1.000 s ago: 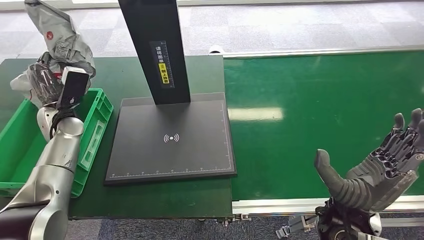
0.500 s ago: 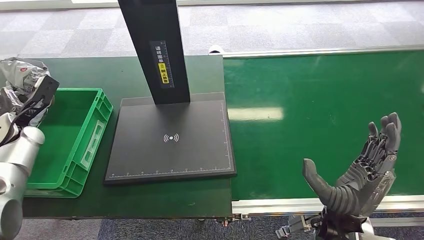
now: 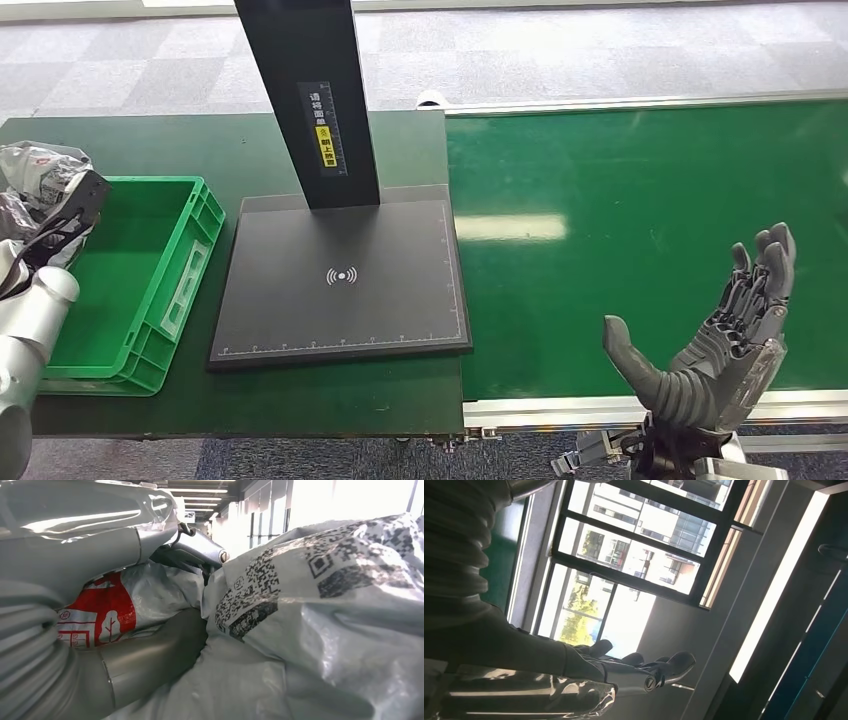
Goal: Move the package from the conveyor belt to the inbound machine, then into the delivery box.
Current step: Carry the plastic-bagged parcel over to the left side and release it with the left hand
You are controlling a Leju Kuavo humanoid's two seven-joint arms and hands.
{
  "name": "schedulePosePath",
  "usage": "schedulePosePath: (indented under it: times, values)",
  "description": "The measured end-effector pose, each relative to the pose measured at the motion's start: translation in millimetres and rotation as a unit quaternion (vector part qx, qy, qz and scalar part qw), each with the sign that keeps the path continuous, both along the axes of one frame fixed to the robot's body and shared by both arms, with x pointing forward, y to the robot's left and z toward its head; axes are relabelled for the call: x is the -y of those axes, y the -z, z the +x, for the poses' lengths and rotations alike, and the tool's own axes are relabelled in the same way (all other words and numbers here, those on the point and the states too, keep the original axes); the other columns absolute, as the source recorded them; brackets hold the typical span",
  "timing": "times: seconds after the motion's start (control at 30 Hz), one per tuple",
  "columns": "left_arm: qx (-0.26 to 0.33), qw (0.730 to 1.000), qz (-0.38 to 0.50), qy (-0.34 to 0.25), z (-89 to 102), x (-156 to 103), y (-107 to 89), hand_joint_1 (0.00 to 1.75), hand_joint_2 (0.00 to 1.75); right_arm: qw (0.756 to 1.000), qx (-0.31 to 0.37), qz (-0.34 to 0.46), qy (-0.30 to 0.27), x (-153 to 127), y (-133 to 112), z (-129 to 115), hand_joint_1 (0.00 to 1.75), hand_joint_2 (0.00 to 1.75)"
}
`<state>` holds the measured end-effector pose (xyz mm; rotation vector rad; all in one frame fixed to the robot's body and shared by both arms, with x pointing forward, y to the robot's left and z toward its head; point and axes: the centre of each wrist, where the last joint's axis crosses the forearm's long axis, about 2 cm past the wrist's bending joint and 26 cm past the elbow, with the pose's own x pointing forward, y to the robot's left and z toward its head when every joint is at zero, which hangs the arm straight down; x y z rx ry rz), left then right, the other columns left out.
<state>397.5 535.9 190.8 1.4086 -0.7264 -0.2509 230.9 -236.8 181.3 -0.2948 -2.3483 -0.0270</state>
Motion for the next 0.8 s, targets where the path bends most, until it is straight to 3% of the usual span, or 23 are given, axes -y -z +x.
schedulePosePath:
  times: [0.03, 0.27, 0.43, 0.8]
  values:
    - [0.0, 1.0, -0.002, 0.001, -0.1, 0, 0.2, 0.01, 1.75, 1.0, 0.0, 0.0, 0.0, 0, 0, 0, 0.0, 1.75]
    - [0.068, 0.994, -0.059, 0.069, 1.2, 6, 4.3, 0.0, 1.75, 1.0, -0.006, -0.008, 0.002, 1, 0, 0, 0.0, 1.75]
    - [0.149, 0.964, -0.179, 0.132, 6.7, 17, 7.7, 0.0, 1.75, 1.0, -0.009, -0.009, -0.006, 2, 0, 1, 0.0, 1.75]
    - [0.194, 0.944, -0.231, 0.134, 11.5, 28, 7.9, 0.0, 1.75, 1.0, -0.012, -0.006, -0.009, 2, 1, 1, 0.0, 1.75]
